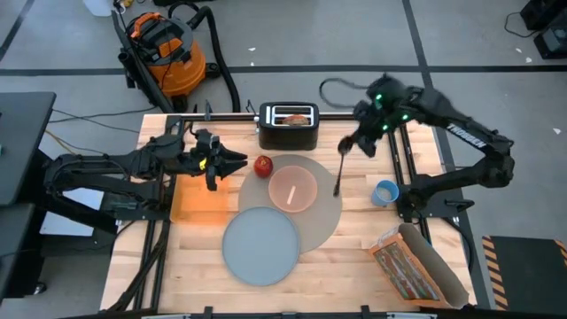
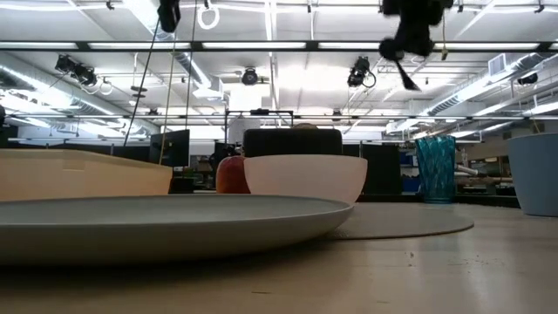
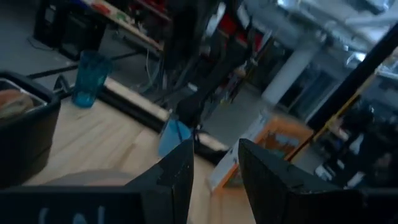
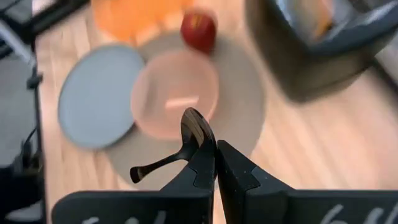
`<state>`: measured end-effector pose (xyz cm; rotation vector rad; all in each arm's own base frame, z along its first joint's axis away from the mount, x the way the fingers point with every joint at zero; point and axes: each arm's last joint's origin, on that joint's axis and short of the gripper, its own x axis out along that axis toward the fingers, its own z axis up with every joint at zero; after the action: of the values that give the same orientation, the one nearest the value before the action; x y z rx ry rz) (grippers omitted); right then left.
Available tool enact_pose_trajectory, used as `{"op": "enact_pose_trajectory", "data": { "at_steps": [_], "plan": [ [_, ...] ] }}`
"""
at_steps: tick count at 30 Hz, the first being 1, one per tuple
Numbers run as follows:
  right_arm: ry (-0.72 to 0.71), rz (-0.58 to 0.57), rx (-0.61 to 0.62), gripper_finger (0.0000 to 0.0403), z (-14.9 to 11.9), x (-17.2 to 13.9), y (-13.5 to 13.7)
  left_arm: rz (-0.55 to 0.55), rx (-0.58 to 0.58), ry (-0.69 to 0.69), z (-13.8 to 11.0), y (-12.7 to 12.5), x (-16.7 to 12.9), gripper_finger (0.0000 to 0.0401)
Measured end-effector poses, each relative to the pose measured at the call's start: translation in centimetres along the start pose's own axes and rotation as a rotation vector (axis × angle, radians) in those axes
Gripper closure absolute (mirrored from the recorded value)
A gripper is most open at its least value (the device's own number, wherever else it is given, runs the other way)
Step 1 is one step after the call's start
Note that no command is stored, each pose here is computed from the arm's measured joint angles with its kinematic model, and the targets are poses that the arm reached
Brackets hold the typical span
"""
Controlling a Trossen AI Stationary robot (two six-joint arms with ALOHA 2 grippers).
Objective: Arrange a breakfast setting
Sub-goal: Put the black spoon to the right of the orange bowl on the gray table mat
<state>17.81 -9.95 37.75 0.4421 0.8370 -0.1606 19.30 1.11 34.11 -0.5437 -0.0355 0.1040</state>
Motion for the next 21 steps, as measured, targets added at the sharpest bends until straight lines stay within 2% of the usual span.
{"op": "enact_pose_trajectory", "data": {
  "at_steps": [6, 12, 21],
  "plan": [
    [0.095, 0.090, 0.051, 0.0390, -3.3, 6.9, -1.1, -0.011, -0.035, -0.052, -0.1, -1.1, -0.1, 0.0266],
    [0.099, 0.210, 0.150, 0.0390, -5.9, 11.3, -1.9, -0.011, -0.030, -0.051, -0.4, -1.7, -0.2, 0.0266],
    [0.303, 0.196, 0.366, 0.0390, -7.7, 16.5, -4.7, -0.018, 0.037, -0.073, -0.2, -1.7, -0.2, 0.0266]
  ]
}}
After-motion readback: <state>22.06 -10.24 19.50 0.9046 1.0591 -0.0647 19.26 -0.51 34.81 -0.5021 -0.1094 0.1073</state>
